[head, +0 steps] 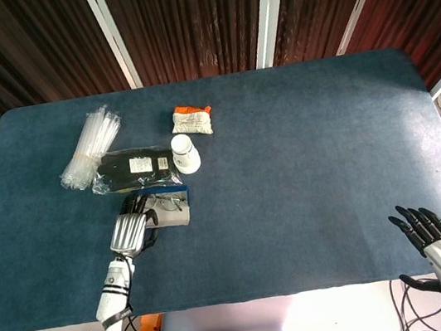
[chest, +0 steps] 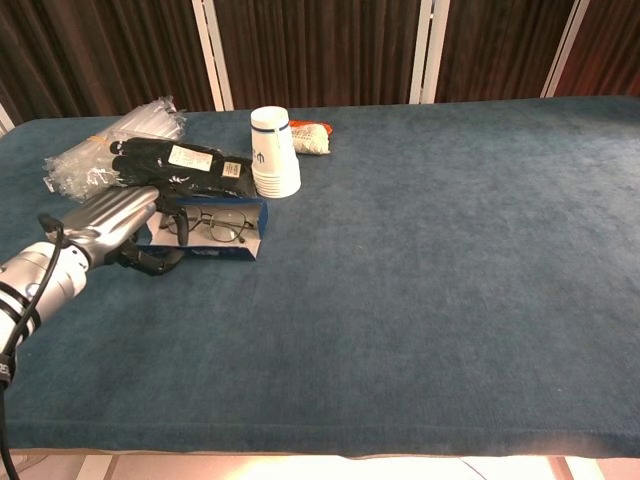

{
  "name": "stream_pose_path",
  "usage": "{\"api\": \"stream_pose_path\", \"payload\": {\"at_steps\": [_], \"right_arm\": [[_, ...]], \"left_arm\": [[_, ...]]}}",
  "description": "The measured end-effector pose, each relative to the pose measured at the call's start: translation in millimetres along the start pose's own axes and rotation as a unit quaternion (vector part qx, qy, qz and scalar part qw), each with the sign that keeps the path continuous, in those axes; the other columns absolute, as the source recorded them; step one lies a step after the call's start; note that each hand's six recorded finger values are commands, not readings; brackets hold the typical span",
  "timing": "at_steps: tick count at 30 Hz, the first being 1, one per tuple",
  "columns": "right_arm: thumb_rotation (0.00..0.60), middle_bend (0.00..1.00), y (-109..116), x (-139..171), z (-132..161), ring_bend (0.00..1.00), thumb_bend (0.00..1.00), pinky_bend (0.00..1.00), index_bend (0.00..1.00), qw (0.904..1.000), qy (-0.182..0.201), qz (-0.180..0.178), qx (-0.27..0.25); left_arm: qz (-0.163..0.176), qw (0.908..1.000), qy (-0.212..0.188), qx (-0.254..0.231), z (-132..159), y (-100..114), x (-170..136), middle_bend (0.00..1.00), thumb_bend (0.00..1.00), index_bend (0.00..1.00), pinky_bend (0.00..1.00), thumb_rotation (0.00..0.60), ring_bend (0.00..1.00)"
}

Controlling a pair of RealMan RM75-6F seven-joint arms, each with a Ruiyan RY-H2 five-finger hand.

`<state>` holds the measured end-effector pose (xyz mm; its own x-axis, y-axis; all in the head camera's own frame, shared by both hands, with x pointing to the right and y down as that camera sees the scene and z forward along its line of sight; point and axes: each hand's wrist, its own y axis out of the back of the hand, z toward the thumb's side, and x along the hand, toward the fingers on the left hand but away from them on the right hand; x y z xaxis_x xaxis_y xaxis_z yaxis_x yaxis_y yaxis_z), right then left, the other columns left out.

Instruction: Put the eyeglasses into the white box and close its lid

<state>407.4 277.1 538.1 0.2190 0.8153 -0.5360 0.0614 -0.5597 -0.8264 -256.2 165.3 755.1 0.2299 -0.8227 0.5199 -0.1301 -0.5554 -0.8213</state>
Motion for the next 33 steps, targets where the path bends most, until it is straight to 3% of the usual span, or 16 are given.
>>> {"api": "stream_pose_path", "payload": {"at_steps": [5,14,22,28,33], "right_arm": [[0.600,0.00,-1,0,0,0.00,0.28,0.00,0.00,1.0000,0.000,0.001,0.001],[0.600,0.00,-2,-1,1,0.00,0.28,0.00,0.00,1.0000,0.002,0.003,0.003],[0.600,0.00,-3,-1,2,0.00,0.28,0.00,0.00,1.0000,0.003,0.004,0.004],[0.600,0.00,-3,-2,2,0.00,0.28,0.00,0.00,1.0000,0.002,0.006,0.003],[0.600,0.00,1,-1,-2,0.00,0.28,0.00,0.00,1.0000,-0.004,0.001,-0.002]], "left_arm": [[0.018,0.9998,-0.001,0.001,0,3,0,0.14,0.45,0.65,0.10,0.600,0.00],[0.020,0.9997,-0.016,-0.002,5,6,-20,0.13,0.47,0.65,0.09,0.600,0.00],[0.023,0.9988,-0.035,-0.024,21,25,-35,0.12,0.54,0.65,0.09,0.600,0.00],[0.021,0.9991,-0.035,0.013,32,33,-19,0.12,0.55,0.64,0.09,0.600,0.00],[0.016,0.9998,-0.009,0.009,31,37,2,0.13,0.55,0.64,0.09,0.600,0.00]]}}
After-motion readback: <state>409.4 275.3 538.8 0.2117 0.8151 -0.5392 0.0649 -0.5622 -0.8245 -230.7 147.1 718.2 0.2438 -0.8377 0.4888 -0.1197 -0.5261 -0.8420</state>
